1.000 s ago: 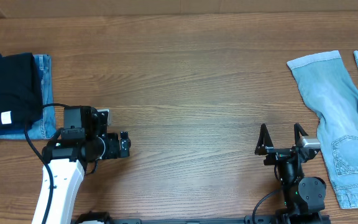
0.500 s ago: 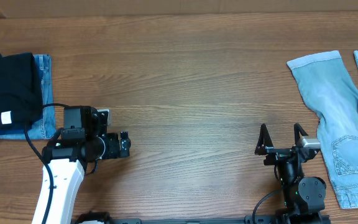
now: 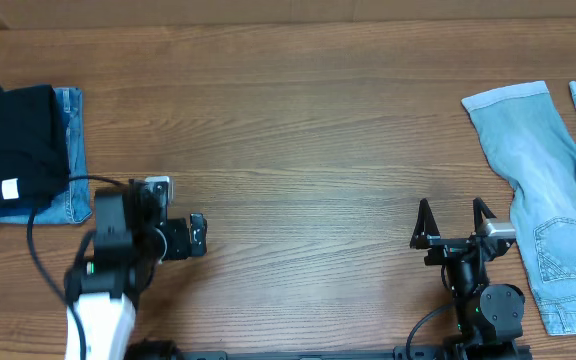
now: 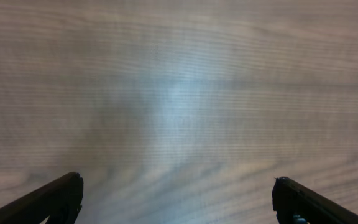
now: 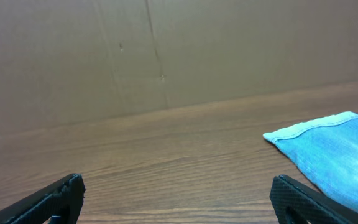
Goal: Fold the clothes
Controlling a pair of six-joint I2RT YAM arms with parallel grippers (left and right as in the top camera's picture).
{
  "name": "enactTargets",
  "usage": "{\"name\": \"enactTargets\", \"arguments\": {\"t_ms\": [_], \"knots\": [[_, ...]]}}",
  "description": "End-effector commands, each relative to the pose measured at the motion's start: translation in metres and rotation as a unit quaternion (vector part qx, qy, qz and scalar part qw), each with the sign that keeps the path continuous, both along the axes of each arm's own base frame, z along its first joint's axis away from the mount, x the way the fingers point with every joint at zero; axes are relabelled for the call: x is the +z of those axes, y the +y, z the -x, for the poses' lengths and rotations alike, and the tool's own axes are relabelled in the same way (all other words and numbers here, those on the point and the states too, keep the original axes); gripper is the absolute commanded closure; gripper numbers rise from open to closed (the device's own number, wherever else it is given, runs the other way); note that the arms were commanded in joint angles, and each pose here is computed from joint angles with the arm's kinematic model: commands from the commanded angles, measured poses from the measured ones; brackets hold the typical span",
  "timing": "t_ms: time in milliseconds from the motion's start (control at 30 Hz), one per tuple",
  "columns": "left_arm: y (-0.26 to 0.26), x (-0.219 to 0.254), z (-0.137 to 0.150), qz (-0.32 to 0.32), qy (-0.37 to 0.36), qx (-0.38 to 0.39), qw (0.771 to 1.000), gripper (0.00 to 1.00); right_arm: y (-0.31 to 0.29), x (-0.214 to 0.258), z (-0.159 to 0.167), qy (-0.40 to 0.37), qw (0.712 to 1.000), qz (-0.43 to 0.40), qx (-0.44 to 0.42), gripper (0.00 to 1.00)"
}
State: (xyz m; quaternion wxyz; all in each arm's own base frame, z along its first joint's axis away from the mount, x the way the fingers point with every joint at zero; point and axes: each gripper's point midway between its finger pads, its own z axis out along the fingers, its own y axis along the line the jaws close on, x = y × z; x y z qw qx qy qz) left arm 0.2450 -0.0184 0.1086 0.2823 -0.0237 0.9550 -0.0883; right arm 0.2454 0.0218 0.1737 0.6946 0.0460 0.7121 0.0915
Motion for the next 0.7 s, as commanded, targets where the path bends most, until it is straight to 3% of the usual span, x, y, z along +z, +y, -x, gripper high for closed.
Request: {"name": "enactTargets", "arguments": {"t_ms": [0, 200, 433, 567, 667], "knots": [[0.000, -0.003, 0.015, -0.004, -0.088, 0.002, 0.996, 0.00, 0.002, -0.002, 0.000, -0.002, 1.000, -0.003, 0.005, 0.00], [-0.001, 0.011, 0.011, -0.021, -0.244, 0.000, 0.969, 0.00, 0.002, -0.002, 0.000, -0.002, 1.000, -0.003, 0.005, 0.00], [0.009, 0.042, -0.005, -0.040, -0.420, 0.036, 0.906, 0.00, 0.002, -0.002, 0.000, -0.002, 1.000, -0.002, 0.005, 0.00], [0.014, 0.072, -0.003, -0.081, -0.486, 0.038, 0.869, 0.00, 0.002, -0.002, 0.000, -0.002, 1.000, -0.003, 0.005, 0.00], [0.011, 0.064, -0.002, -0.101, -0.475, 0.018, 0.874, 0.00, 0.002, -0.002, 0.000, -0.002, 1.000, -0.003, 0.005, 0.00]]}}
